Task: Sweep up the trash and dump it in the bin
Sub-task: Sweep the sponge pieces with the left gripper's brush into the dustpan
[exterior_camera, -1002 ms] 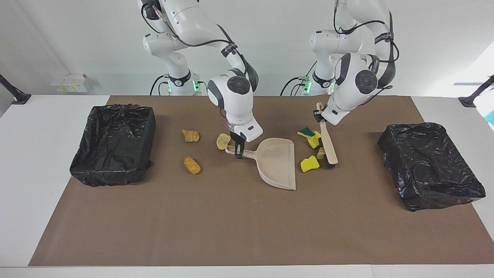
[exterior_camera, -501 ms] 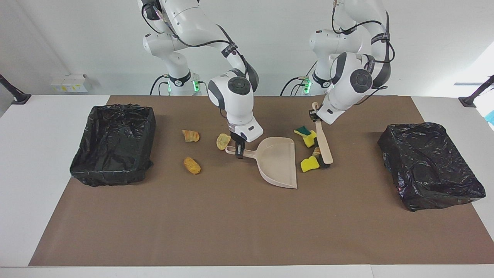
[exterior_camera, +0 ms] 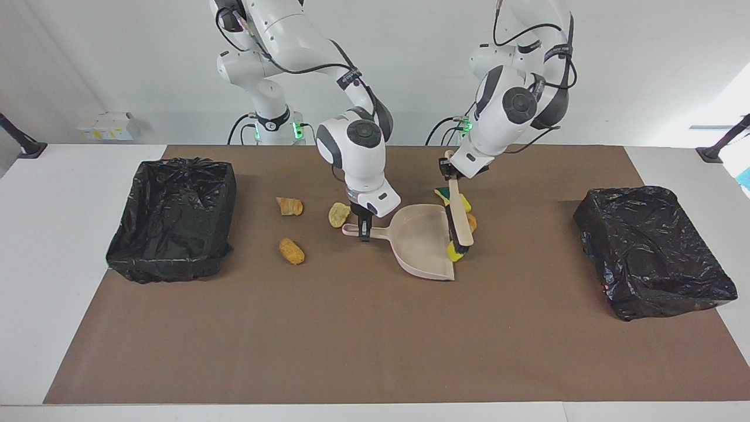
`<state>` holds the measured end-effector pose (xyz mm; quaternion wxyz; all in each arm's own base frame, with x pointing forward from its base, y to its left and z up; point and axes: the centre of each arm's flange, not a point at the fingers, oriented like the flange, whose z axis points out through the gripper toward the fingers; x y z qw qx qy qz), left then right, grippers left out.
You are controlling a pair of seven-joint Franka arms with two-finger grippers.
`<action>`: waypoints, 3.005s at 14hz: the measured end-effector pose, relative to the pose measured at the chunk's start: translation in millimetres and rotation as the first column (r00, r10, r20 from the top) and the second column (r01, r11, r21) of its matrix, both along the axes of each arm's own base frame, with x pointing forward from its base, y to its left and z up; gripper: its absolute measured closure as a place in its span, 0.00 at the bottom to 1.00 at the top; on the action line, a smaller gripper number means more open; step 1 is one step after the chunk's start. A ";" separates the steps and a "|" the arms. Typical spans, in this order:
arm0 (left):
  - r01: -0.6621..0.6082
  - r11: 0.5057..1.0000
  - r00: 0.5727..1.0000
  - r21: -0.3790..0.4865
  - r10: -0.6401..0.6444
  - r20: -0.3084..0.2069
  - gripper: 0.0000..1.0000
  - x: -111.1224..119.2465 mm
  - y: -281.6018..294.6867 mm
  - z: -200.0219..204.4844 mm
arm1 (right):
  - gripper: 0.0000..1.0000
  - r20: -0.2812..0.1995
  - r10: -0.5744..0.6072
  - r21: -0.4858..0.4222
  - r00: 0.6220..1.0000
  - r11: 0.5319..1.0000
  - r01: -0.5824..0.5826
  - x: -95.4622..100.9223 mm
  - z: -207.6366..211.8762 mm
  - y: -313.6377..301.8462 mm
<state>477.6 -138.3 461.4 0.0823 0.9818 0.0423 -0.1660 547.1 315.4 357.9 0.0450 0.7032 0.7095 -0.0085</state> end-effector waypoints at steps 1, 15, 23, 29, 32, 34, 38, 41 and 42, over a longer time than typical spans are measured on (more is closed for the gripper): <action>-0.006 1.000 1.000 0.010 0.006 -0.006 0.74 1.8 16.6 -10.8 | 0.68 -0.006 0.001 -0.023 1.000 1.000 -0.001 -1.8 7.9 -5.2; 0.161 0.987 0.987 -0.005 -0.161 -0.001 0.74 -60.7 -104.2 -100.8 | 0.68 0.033 0.088 -0.109 0.996 0.991 -0.084 -46.5 -4.1 6.3; -0.135 0.988 0.984 0.070 0.142 -0.108 0.74 -52.4 -88.2 -42.1 | 0.68 0.040 0.091 -0.106 0.995 0.991 -0.087 -47.8 -9.2 12.1; -0.388 0.847 0.839 0.364 0.488 -0.241 0.74 -108.7 -56.7 -26.2 | 0.68 0.037 0.138 -0.114 0.990 0.985 -0.133 -43.8 -1.3 1.6; -0.431 0.793 0.820 0.431 0.544 -0.179 0.74 -166.5 -67.8 -50.7 | 0.68 0.012 0.201 -0.132 0.979 0.971 -0.198 -57.1 -6.4 -12.2; -0.485 0.773 0.814 0.408 0.570 -0.111 0.74 -188.1 -91.0 -75.8 | 0.68 0.008 0.264 -0.135 0.965 0.956 -0.260 -69.7 -9.9 -15.2; -0.538 0.784 0.814 0.309 0.578 -0.049 0.74 -195.6 -137.8 -103.8 | 0.68 0.000 0.333 -0.143 0.943 0.933 -0.330 -85.1 -7.4 -6.9; -0.441 0.871 0.889 0.216 0.456 -0.025 0.74 -192.5 -167.7 -109.6 | 0.68 -0.005 0.335 -0.145 0.942 0.932 -0.332 -86.7 -9.8 -6.8; -0.350 0.922 0.933 0.165 0.359 -0.023 0.74 -185.5 -174.6 -105.4 | 0.68 -0.008 0.334 -0.145 0.943 0.932 -0.332 -86.4 -11.1 -7.3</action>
